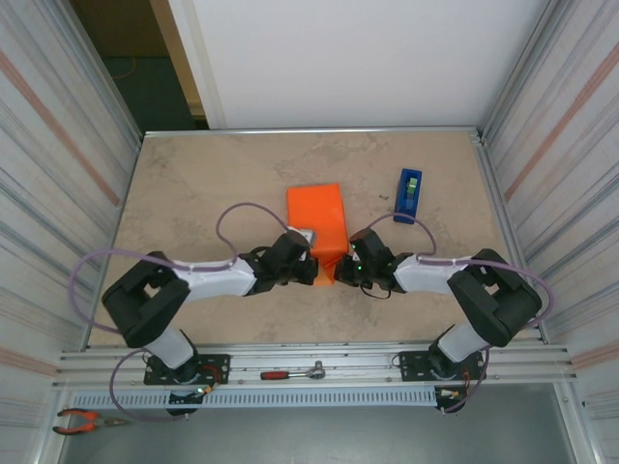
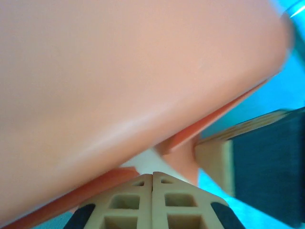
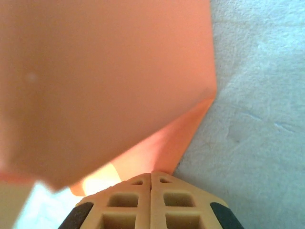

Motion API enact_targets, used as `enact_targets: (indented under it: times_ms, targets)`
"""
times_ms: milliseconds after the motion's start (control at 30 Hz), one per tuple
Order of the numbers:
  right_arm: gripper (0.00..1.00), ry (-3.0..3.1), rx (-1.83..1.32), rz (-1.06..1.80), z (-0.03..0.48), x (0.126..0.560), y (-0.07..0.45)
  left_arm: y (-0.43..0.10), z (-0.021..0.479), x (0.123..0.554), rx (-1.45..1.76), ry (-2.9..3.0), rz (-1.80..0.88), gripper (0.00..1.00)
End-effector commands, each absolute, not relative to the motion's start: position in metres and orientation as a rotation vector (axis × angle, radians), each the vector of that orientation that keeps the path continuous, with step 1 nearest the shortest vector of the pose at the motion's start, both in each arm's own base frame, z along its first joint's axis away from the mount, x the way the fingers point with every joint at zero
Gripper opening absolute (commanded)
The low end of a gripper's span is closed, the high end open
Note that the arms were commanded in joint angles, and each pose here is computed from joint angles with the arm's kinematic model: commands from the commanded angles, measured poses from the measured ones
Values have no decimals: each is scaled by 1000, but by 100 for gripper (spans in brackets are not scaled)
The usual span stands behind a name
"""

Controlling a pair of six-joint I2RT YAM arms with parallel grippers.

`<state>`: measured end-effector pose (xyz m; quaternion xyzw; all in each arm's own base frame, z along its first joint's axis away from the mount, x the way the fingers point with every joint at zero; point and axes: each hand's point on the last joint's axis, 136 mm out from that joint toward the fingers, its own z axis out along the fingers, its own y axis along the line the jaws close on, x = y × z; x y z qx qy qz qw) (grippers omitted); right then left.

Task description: Wrap the gift box in paper

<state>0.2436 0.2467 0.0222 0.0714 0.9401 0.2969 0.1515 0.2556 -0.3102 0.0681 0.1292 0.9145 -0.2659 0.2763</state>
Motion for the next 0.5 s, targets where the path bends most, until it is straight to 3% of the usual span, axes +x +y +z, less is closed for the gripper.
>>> enact_targets:
  times_ms: [0,467]
  targets:
    - [0,2685,169,859,39,244,250,-307,104,263,343,2388,-784,0]
    - [0,2678,153,851,37,270,267,-275,108,273,229,2383,-751,5]
